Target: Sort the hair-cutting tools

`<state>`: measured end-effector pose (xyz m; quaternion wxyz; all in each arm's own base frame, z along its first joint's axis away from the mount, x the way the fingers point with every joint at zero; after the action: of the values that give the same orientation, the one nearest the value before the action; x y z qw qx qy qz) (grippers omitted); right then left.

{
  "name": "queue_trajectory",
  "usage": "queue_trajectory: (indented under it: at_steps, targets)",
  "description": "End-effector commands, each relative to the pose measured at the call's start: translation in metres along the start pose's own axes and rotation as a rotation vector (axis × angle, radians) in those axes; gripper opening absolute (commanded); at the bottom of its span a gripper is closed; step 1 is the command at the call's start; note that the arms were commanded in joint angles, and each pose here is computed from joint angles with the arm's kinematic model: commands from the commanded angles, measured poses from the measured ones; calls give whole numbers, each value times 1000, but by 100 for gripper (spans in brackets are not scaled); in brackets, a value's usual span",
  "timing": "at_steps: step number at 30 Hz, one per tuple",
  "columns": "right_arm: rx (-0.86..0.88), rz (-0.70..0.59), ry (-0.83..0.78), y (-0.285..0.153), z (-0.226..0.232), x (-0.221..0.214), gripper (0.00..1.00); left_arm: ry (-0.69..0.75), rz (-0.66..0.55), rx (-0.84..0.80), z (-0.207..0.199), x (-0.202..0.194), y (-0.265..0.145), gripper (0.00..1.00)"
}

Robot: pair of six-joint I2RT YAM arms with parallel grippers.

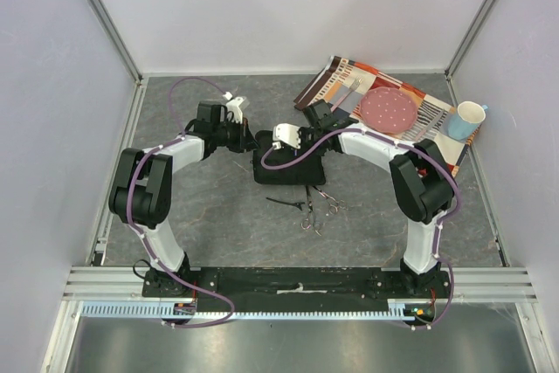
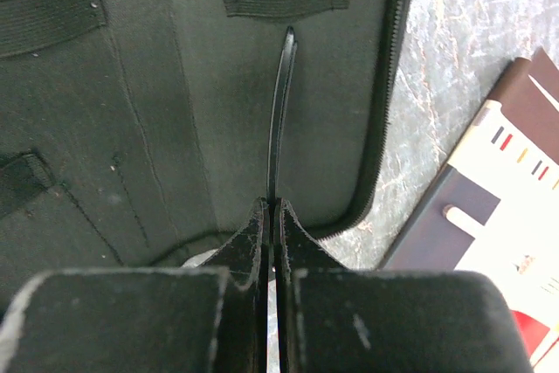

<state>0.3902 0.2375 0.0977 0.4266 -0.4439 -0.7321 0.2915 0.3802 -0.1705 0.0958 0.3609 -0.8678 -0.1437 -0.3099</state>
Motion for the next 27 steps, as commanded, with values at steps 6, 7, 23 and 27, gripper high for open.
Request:
queue_trajectory:
  at_steps: [6, 7, 23, 27]
  targets:
    - [93, -102, -17, 18, 14, 8, 0, 89, 4, -58, -12, 6, 5, 2]
    - [96, -102, -19, 21, 15, 8, 0, 89, 5, -59, -13, 6, 4, 2]
    - [25, -336, -58, 28, -14, 54, 0, 118, 23, -86, -25, 1, 8, 2]
    - [43, -375, -61, 30, -11, 69, 0, 112, 13, -88, -26, 4, 8, 2]
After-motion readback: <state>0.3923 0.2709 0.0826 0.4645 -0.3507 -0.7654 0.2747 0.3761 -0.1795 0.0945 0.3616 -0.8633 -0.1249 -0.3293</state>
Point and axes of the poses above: each gripper's point midway between its finger pads, its own y axis out along the fingers, its own z axis along the line the jaws close on, x = y × z, the point moved 4 cm from there along -y, back along the fingers, and after that the axes turned 8 degrees about -y, right-handed, at the moved point
